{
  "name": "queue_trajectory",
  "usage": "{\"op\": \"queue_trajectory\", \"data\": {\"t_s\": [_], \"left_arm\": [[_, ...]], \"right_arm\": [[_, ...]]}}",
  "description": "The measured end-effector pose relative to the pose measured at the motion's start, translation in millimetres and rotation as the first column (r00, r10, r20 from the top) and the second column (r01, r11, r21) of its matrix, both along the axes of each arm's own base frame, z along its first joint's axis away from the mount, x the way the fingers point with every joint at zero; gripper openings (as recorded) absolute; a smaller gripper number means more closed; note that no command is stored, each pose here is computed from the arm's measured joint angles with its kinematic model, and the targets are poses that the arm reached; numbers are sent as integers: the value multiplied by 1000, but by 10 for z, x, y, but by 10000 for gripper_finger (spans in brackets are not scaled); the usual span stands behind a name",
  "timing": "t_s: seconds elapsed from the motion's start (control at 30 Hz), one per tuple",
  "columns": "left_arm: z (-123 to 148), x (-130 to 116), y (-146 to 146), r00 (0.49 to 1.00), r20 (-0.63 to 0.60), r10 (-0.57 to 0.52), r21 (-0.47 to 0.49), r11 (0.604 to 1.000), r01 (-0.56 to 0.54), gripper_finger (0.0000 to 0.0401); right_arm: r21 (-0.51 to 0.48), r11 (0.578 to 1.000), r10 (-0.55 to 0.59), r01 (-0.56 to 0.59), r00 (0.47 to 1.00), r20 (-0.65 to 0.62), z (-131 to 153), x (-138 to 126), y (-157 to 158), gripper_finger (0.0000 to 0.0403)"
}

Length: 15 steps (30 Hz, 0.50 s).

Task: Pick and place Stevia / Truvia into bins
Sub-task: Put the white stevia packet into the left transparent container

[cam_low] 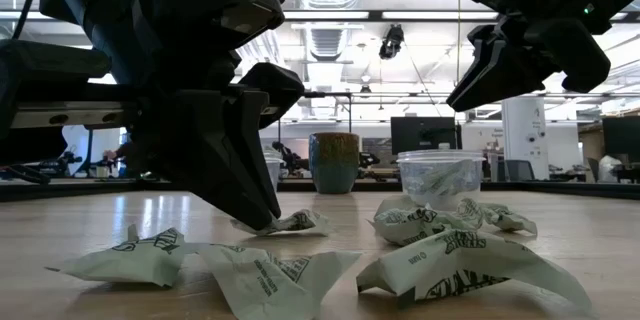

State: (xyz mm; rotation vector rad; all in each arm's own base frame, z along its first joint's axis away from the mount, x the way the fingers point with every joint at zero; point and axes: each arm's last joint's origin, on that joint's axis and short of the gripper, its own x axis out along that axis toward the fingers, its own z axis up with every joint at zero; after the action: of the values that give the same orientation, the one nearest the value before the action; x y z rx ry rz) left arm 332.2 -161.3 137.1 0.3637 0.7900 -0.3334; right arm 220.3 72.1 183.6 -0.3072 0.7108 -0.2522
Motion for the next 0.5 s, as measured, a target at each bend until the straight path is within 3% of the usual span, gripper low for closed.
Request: {"op": "queue_trajectory", "data": {"t_s": [0.27,0.5], "left_arm": [[37,-19,16,1000,-1,7,23,1000,-7,1],[360,-145,149,991,16,132,224,966,-132,0]], "right_arm": [[-1,1000,0,0,1000,0,-1,0,0,92],[0,1000,0,0,1000,1,0,0,0,89]]}}
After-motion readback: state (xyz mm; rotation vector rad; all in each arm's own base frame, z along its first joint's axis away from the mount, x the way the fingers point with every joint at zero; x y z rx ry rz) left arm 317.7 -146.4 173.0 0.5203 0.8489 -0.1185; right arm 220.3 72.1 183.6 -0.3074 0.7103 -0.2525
